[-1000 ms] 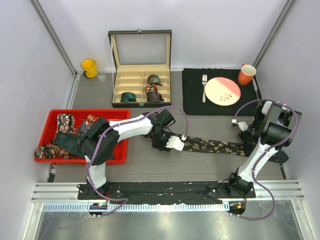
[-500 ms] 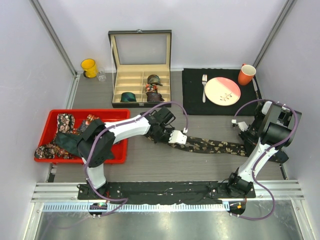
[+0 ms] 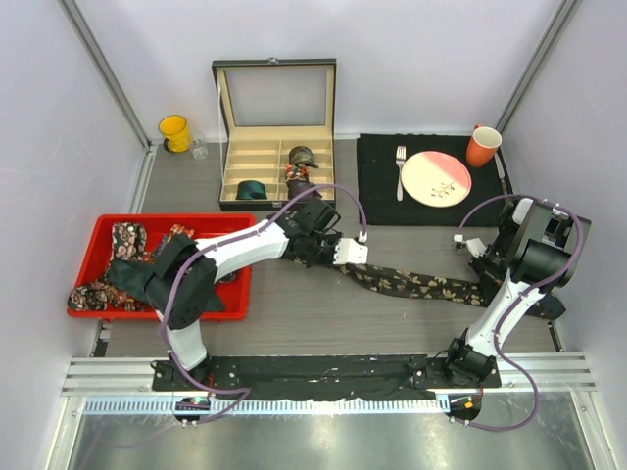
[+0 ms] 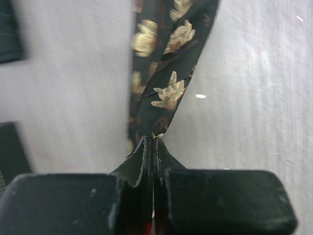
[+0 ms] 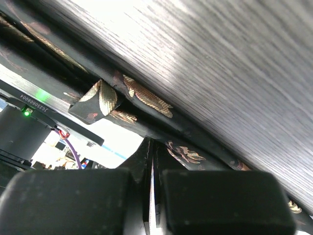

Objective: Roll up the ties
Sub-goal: Flatten out the tie at the center of the board.

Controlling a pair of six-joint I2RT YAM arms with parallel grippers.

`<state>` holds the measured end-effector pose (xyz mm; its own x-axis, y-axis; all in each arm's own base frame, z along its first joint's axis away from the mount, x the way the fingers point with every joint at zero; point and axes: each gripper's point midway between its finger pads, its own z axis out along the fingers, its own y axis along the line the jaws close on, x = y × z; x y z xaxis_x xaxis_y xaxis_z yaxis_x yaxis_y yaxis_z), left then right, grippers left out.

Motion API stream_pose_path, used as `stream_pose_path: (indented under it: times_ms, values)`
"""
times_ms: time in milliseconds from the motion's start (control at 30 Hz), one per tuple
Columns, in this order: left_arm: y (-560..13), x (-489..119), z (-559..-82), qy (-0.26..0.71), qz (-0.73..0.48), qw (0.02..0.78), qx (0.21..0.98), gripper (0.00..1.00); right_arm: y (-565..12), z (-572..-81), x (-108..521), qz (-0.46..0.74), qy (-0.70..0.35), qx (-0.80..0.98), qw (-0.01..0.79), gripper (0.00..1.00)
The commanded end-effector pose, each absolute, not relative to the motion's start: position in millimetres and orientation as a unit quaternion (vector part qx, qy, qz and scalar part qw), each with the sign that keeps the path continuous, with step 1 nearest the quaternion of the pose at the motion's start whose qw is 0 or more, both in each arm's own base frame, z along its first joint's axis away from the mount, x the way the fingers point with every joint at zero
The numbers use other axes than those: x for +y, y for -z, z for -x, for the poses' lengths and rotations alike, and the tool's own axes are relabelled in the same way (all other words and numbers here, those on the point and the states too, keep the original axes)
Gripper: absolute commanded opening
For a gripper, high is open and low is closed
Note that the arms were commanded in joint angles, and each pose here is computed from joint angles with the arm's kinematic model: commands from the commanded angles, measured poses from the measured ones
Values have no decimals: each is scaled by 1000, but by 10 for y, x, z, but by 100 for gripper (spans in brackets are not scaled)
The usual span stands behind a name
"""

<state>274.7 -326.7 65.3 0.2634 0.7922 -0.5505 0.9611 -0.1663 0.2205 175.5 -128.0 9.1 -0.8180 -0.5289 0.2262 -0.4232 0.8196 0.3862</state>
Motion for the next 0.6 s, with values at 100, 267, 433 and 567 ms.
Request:
stream_pose_path:
  times_ms: [100, 267, 433, 567]
  values:
    - [-1224, -3426, -3127, 134, -707, 402, 566, 0, 238, -2161, -1455, -277, 114, -950, 86, 1]
    - [-1081, -3421, -3172, 124, -710, 400, 566, 0, 237, -2160, -1458, -278, 112, -950, 85, 1]
    - [-608, -3223, -3196, 91, -743, 323, 579, 0, 235, -2172, -1476, -277, 109, -951, 86, 1]
    - [-478, -3068, -3051, 106, -776, 244, 572, 10, 219, -2202, -1511, -282, 102, -950, 85, 1]
